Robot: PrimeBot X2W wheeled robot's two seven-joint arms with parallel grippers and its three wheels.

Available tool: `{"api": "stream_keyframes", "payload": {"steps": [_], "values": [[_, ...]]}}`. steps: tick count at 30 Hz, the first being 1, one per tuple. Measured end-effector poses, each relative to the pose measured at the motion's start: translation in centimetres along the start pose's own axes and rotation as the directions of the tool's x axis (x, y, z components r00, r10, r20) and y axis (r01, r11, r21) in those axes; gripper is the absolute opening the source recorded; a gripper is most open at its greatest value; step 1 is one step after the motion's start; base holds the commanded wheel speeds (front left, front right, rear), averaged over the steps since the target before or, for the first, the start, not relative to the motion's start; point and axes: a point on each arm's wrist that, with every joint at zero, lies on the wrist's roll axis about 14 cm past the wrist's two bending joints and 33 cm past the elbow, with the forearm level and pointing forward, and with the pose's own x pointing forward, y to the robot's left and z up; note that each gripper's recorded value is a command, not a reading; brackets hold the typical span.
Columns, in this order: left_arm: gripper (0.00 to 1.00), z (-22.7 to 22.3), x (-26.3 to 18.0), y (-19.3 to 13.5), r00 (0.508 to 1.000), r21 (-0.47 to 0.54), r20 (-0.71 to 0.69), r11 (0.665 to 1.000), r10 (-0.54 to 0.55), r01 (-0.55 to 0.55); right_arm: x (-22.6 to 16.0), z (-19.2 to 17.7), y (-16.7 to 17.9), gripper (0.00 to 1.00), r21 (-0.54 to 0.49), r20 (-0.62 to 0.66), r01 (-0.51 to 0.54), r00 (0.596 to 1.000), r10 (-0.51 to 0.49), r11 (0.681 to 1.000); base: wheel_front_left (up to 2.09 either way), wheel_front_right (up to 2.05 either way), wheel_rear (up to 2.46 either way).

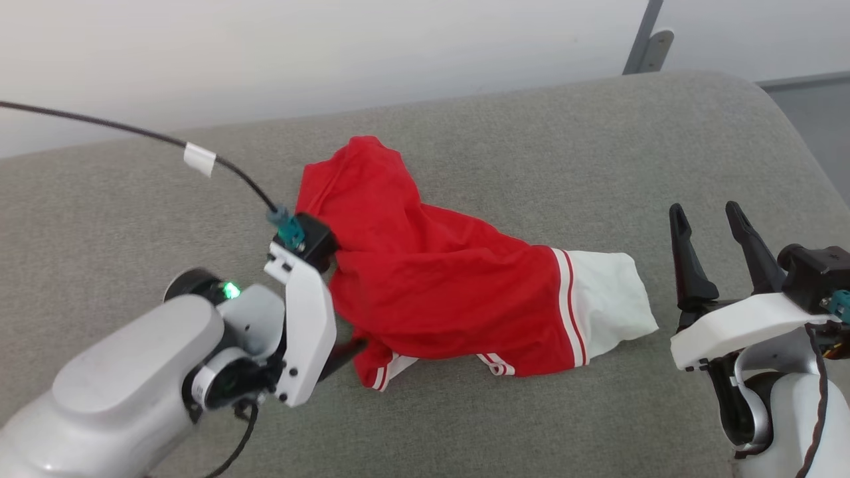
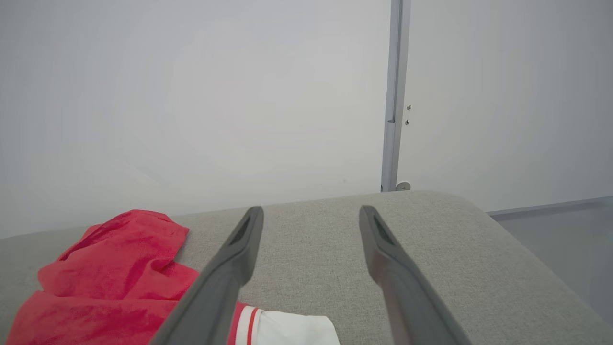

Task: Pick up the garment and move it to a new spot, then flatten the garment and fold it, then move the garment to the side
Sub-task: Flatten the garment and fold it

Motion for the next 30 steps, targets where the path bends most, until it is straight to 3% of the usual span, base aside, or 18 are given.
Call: {"api": "stream_keyframes", "payload": {"steps": [12,19,20,21,22,30], "values": [[1.0,-4.1,4.7,0.4,0.99,-0.114,-0.134,0.993,-0.049,0.034,0.0,-1.0,-1.8,1.0,-0.001,-0.023,0.048,0.999,-0.048,0.999,0.0,0.0,0.0],[1.0,-4.4,7.4,1.7,0.991,-0.187,-0.121,0.982,-0.051,0.027,0.3,-1.8,-2.6,1.0,-0.005,-0.038,0.07,0.997,-0.07,0.998,0.0,0.0,0.0],[0.42,-4.5,7.7,1.8,0.99,-0.201,-0.127,0.979,-0.058,0.031,0.3,-1.9,-2.6,1.0,-0.004,-0.041,0.071,0.997,-0.071,0.997,0.0,0.0,0.0],[0.42,-4.6,7.8,1.9,0.99,-0.203,-0.13,0.979,-0.063,0.036,0.3,-2.0,-2.7,1.0,-0.005,-0.044,0.073,0.996,-0.073,0.997,0.0,0.0,0.0],[0.0,-4.6,8.0,2.1,0.99,-0.215,-0.128,0.976,-0.065,0.037,0.4,-2.1,-2.7,1.0,-0.005,-0.044,0.073,0.996,-0.073,0.997,0.0,0.0,0.0],[0.0,-4.3,7.3,3.3,0.996,-0.247,-0.08,0.969,-0.034,0.013,0.7,-2.2,-2.2,1.0,-0.004,-0.038,0.061,0.997,-0.061,0.998,0.0,0.0,0.0]]}}
